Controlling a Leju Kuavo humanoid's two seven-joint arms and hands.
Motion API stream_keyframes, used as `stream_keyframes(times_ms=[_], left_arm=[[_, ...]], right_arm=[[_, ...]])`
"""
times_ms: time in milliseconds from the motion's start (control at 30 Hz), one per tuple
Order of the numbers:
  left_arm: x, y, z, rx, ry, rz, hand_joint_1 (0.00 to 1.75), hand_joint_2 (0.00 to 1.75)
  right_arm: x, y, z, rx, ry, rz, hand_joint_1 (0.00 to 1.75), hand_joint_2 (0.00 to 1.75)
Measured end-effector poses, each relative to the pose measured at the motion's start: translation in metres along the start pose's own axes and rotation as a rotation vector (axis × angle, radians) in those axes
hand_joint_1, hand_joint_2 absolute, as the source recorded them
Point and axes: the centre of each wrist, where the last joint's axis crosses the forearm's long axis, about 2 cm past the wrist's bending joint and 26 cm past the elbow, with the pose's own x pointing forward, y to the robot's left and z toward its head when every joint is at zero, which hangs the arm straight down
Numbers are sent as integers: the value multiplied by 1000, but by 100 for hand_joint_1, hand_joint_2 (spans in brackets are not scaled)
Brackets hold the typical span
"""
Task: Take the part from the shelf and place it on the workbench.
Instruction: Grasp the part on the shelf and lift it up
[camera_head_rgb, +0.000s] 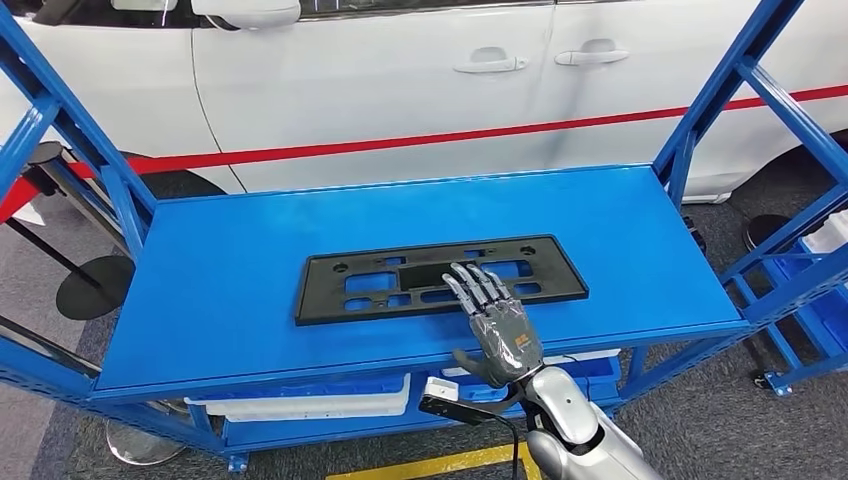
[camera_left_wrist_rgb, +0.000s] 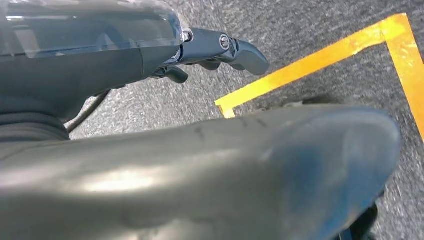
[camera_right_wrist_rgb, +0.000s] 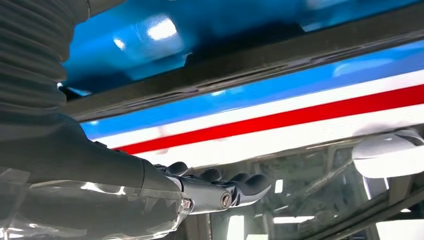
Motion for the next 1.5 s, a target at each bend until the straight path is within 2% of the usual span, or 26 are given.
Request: stream_keyframes(times_ms=[367,567,833,1133,1500], left_arm=[[-1,-5,1,-16,-12,6,0,0],[-2,-5,1,-16,-9,10,0,0],[1,-5,1,-15,-12,14,0,0],[-2,-7,1,-12,-14,24,0,0],[-1,-5,1,-2,-27,52,0,0]], right_arm=[[-6,4,1,-5,-9,82,0,175],[-6,3,-23,6,-31,81,0,175],[-1,-3,-70,9,-66,61,0,175],[3,4,-83,48,-95,45,0,175],[7,0,-106,96,-142,51,0,175]])
